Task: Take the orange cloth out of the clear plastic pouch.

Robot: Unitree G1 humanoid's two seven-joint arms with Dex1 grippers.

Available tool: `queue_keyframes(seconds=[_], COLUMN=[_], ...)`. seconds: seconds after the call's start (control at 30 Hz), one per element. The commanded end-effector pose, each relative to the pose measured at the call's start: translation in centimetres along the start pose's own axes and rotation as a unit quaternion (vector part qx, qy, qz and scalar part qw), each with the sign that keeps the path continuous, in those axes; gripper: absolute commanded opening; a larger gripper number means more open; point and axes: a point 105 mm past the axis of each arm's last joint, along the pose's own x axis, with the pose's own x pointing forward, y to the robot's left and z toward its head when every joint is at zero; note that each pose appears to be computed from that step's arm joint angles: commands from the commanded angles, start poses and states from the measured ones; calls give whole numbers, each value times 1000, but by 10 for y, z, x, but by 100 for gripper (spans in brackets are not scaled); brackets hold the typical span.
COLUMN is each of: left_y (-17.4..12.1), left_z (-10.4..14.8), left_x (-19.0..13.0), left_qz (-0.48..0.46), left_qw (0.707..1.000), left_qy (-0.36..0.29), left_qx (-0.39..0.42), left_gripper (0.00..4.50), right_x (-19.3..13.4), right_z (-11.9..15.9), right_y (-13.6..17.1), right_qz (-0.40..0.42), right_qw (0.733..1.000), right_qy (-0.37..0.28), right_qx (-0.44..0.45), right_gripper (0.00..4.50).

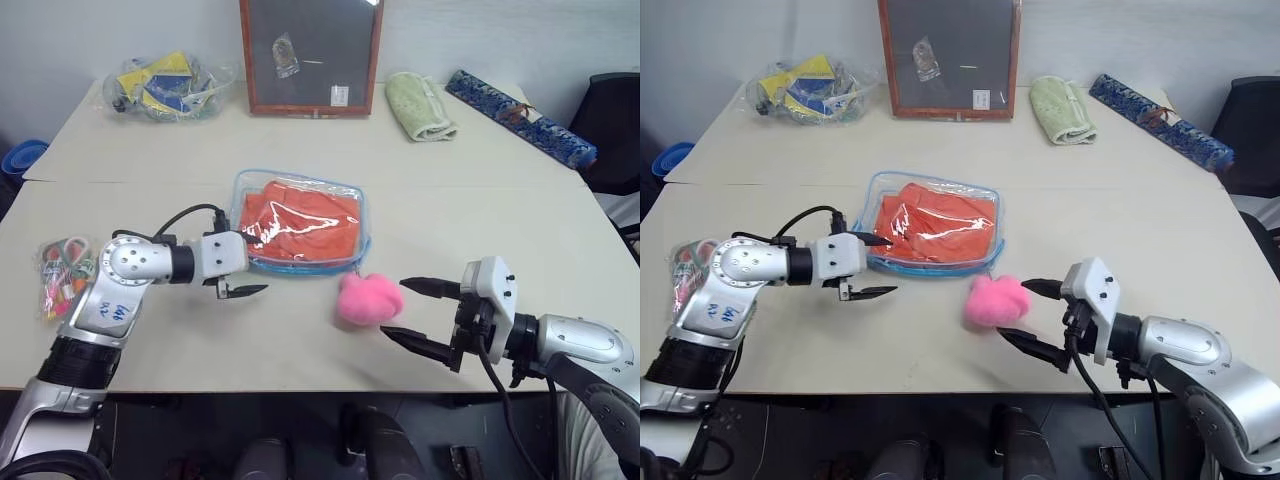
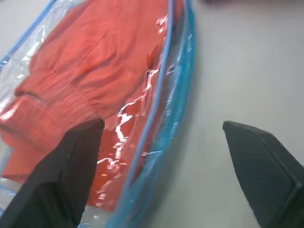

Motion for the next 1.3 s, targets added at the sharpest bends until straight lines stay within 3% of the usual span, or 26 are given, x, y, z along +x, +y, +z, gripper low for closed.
queue_keyframes(seconds=[0.03,0.1,0.2,0.57,0.73,0.87,1.13,1.23,1.3], left_y=[-6,-11,-18,-24,-28,-31,-30,-31,-32], left_z=[27,35,51,53,51,49,53,63,66], left_x=[-17,-19,-16,-4,11,30,71,81,84], left_qz=[-44,-63,-94,-112,-123,-142,-167,-177,-184], left_qw=[997,993,986,985,985,984,976,970,966], left_qy=[-52,-68,-103,-105,-101,-98,-92,-116,-124], left_qx=[-45,-66,-94,-81,-62,-34,108,123,131], left_gripper=[407,407,409,409,409,409,409,409,409], right_x=[3,9,24,61,67,52,13,9,9], right_z=[-11,-21,-35,-28,-32,-27,27,32,32], right_y=[-6,-7,-10,12,7,5,13,13,12], right_qz=[-6,-4,1,68,54,46,66,70,65], right_qw=[1000,1000,999,997,998,999,997,997,997], right_qy=[1,11,13,-7,7,23,-8,-1,11], right_qx=[13,25,45,36,25,-14,-38,-29,-40], right_gripper=[450,450,387,6,6,6,6,64,139])
